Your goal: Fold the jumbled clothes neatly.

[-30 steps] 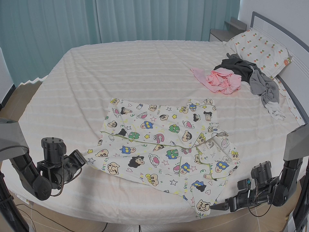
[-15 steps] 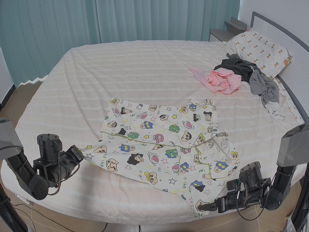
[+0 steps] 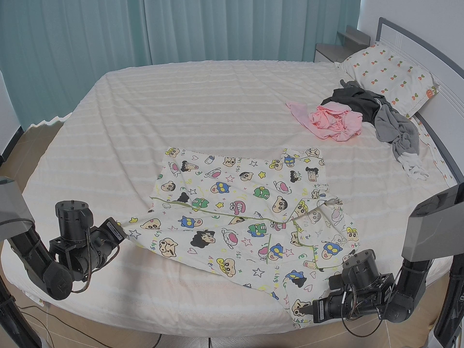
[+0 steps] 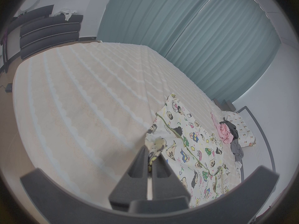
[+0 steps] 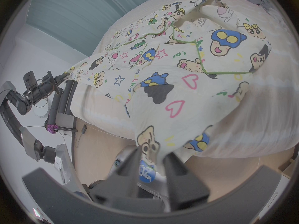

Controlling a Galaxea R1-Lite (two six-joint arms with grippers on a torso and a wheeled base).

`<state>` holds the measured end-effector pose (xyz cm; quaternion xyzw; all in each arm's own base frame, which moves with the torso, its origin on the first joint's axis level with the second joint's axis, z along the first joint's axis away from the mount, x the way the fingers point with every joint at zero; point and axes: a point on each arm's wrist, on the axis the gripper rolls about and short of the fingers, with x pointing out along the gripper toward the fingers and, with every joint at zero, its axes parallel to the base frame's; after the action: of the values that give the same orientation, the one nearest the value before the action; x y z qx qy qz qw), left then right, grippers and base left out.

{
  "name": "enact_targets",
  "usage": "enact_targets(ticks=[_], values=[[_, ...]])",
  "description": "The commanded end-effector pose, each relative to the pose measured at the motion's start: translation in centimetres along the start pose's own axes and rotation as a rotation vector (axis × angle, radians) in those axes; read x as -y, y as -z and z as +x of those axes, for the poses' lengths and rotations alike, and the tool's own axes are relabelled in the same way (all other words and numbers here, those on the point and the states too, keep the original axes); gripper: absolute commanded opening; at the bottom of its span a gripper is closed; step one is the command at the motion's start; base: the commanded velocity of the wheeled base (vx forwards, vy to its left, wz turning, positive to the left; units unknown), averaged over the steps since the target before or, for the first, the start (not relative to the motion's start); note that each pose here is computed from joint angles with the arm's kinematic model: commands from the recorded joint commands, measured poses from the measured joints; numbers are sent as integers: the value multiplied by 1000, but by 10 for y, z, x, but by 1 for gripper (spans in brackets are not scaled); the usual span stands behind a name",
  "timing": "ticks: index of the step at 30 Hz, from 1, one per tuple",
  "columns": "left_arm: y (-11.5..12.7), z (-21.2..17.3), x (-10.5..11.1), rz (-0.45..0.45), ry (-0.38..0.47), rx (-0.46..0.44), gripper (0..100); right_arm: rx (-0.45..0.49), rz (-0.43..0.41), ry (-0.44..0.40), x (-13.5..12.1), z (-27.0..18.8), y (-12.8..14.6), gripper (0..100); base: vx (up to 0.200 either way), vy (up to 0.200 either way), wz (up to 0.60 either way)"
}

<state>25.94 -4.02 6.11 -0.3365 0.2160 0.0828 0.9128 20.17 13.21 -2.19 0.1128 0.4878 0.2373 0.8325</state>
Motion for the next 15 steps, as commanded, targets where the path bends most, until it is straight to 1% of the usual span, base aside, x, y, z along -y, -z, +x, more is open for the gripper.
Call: enact_targets(ticks=[1,7,8,12,13,15], values=[[1,1,0,0,-2,-2,0,-4,-8,23,0,3,2,0,0,0,0],[0,-1,0,0,0,0,0,12,-1,35,1,-4,3,0,0,0,0],[1,-1,0,1,0,-2,0,25,2,27,0,-14,4,0,0,0,0],[1,-2,0,3,-2,-4,0,79,14,-25,-3,-42,2,0,0,0,0],[1,-2,0,6,-2,-4,0,106,31,-57,-4,-52,-1,0,0,0,0],[1,-2,-1,9,-2,-4,0,134,55,-87,-3,-62,-4,0,0,0,0]])
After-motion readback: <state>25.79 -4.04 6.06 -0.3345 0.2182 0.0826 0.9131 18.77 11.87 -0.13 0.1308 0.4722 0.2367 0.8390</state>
